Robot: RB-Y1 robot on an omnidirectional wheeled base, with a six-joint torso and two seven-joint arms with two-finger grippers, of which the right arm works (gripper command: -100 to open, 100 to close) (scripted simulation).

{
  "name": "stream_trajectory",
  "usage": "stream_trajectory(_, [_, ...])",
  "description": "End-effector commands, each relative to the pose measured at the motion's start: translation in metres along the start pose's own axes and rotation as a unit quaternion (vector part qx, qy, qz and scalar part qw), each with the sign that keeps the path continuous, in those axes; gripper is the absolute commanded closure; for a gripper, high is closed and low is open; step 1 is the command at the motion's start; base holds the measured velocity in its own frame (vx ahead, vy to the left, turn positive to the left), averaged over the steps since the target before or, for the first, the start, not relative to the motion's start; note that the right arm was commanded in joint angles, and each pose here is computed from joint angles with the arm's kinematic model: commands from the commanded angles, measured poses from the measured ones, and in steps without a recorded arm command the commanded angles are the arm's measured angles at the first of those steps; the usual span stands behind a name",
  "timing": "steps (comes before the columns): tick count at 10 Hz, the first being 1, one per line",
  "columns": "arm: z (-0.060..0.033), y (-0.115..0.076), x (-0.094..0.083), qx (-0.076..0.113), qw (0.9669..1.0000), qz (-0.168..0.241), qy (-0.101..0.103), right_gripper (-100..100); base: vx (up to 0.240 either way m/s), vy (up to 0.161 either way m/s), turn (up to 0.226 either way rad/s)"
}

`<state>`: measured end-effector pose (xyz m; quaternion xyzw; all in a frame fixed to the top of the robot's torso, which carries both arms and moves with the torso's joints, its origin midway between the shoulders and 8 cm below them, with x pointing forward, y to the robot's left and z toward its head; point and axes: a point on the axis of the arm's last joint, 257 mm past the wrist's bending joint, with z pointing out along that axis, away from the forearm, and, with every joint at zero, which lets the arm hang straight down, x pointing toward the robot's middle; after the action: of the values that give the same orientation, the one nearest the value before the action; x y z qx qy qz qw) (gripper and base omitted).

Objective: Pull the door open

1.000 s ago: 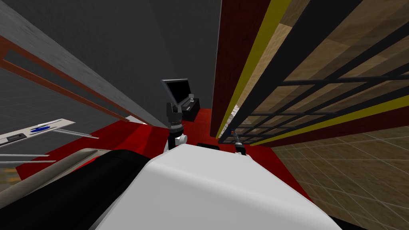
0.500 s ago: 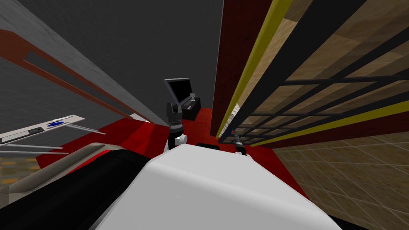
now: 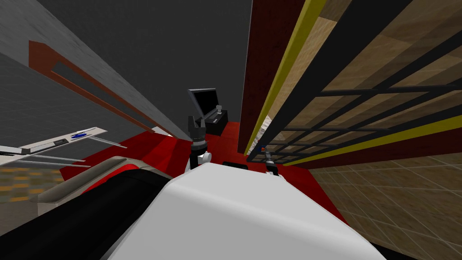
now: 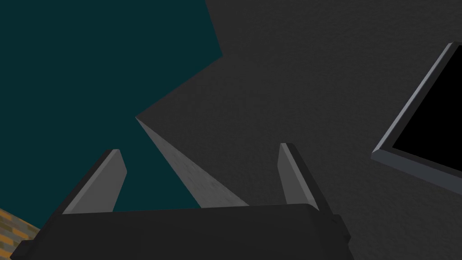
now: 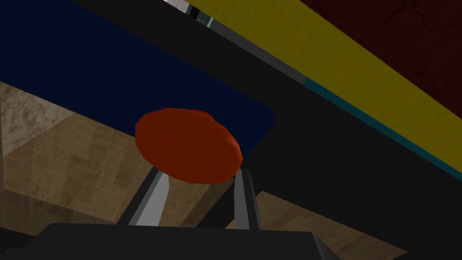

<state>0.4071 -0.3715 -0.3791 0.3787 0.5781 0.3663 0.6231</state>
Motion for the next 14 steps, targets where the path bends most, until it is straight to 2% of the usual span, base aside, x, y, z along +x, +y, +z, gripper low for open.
stream_trajectory(1, [0.0011,0.0046,0.0124,-0.004,0.9995,0.032,0.007,100,-0.036,-0.028,0.064])
stream_trajectory(3, [0.0015,0.0043,0.0122,-0.004,0.9986,0.052,0.006,100,-0.04,-0.021,0.06])
stream_trajectory(5, [0.0022,0.0036,0.0117,-0.003,0.996,0.089,0.004,100,-0.046,-0.027,0.075])
stream_trajectory(6, [0.0022,0.0036,0.0117,-0.003,0.9955,0.095,0.004,100,-0.035,-0.036,0.043])
stream_trajectory(8, [0.003,0.0028,0.0111,-0.002,0.9912,0.132,0.002,100,-0.048,-0.029,0.099])
stream_trajectory(9, [0.003,0.0028,0.0111,-0.002,0.9901,0.14,0.002,100,-0.044,-0.025,0.004])
stream_trajectory(11, [0.0038,0.0019,0.0105,-0.001,0.984,0.178,-0.001,100,-0.045,-0.025,0.077])
stream_trajectory(12, [0.0038,0.0019,0.0105,-0.001,0.9825,0.186,-0.001,100,-0.04,-0.029,0.04])
stream_trajectory(13, [0.0042,0.0013,0.0101,0.0,0.9786,0.206,-0.002,100,-0.044,-0.028,0.073])
stream_trajectory(14, [0.0042,0.0013,0.0101,0.0,0.9778,0.21,-0.002,100,-0.039,-0.018,0.034])
